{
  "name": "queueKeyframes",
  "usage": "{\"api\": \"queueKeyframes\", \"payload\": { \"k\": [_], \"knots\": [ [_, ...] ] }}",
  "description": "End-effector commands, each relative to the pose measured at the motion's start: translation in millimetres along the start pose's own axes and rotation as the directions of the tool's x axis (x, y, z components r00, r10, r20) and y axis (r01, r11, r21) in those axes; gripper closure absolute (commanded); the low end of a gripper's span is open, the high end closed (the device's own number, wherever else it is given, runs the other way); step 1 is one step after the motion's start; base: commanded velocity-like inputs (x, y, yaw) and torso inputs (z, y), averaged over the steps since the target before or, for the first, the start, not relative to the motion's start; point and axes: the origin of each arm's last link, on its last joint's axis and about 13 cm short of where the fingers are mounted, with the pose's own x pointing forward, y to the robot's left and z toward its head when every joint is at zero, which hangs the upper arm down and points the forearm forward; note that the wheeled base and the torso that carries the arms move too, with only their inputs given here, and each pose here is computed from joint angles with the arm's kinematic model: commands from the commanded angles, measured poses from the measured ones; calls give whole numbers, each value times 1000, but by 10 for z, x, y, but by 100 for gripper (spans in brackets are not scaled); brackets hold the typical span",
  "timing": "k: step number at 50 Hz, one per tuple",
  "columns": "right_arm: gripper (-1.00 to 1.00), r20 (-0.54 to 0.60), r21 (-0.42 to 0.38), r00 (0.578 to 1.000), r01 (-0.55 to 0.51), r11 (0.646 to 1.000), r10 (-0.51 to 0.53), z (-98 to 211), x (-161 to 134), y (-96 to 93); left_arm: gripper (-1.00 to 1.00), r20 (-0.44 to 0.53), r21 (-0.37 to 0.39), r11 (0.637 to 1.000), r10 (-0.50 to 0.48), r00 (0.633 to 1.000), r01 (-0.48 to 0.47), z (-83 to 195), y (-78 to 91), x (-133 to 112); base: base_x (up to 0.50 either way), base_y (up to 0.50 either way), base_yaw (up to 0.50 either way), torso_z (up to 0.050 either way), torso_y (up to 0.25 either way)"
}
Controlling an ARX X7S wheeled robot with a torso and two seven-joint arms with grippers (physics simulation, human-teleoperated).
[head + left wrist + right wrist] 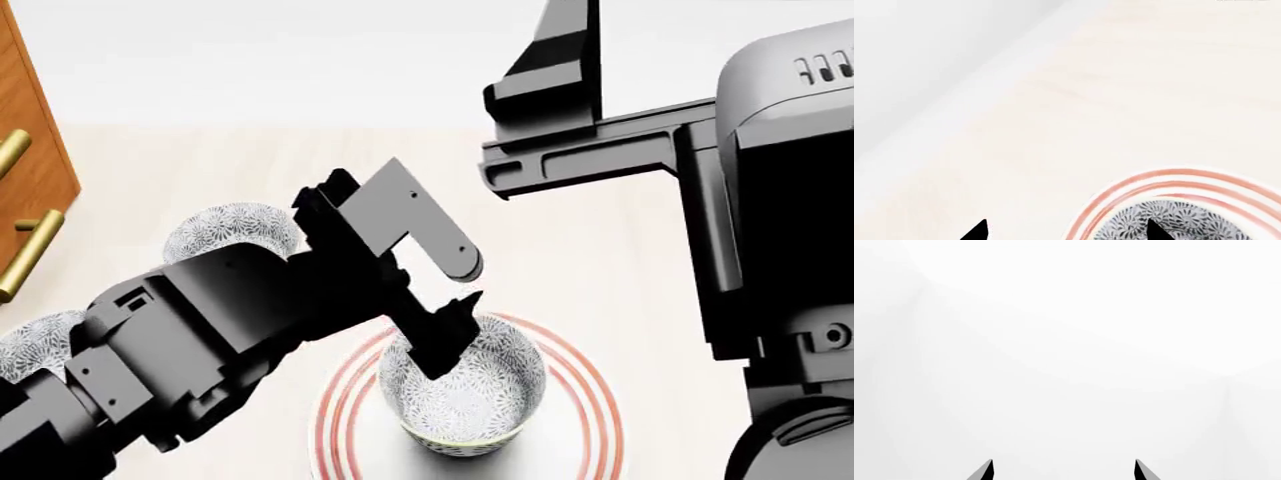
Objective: Put the bowl at the front on the plate.
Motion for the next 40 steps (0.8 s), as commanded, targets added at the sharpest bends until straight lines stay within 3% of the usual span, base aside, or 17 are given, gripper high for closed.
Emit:
{"api": "queueKeyframes", "payload": {
  "k": [1, 7, 13, 22, 34, 40],
  "knots": [
    [-100, 6, 4, 1000, 14, 1000, -14, -9, -43, -16, -100, -1, -43, 989, 139, 990, -139, -55, 164, -20, 0, 0, 0, 0, 0],
    [-100, -4, -3, 1000, 22, 1000, -22, -34, -66, -28, -100, 1, -45, 976, 215, 977, -215, -94, 213, -32, 0, 0, 0, 0, 0],
    [-100, -6, 1, 1000, 24, 1000, -24, -44, -69, -24, -100, 7, -116, 947, 302, 953, -299, -96, 252, -55, 0, 0, 0, 0, 0],
    [-100, -12, 8, 999, 33, 999, -33, -88, -108, -26, -100, 2, -224, 914, 347, 938, -338, -127, 226, -128, 0, 0, 0, 0, 0],
    [-100, -22, 11, 999, 41, 999, -41, -154, -118, -17, -100, 11, -287, 888, 379, 925, -361, -234, 163, -229, 0, 0, 0, 0, 0],
    [-100, -31, 15, 999, 40, 999, -40, -179, -119, -3, -100, 19, -332, 849, 442, 897, -411, -231, 167, -297, 0, 0, 0, 0, 0]
  ]
}}
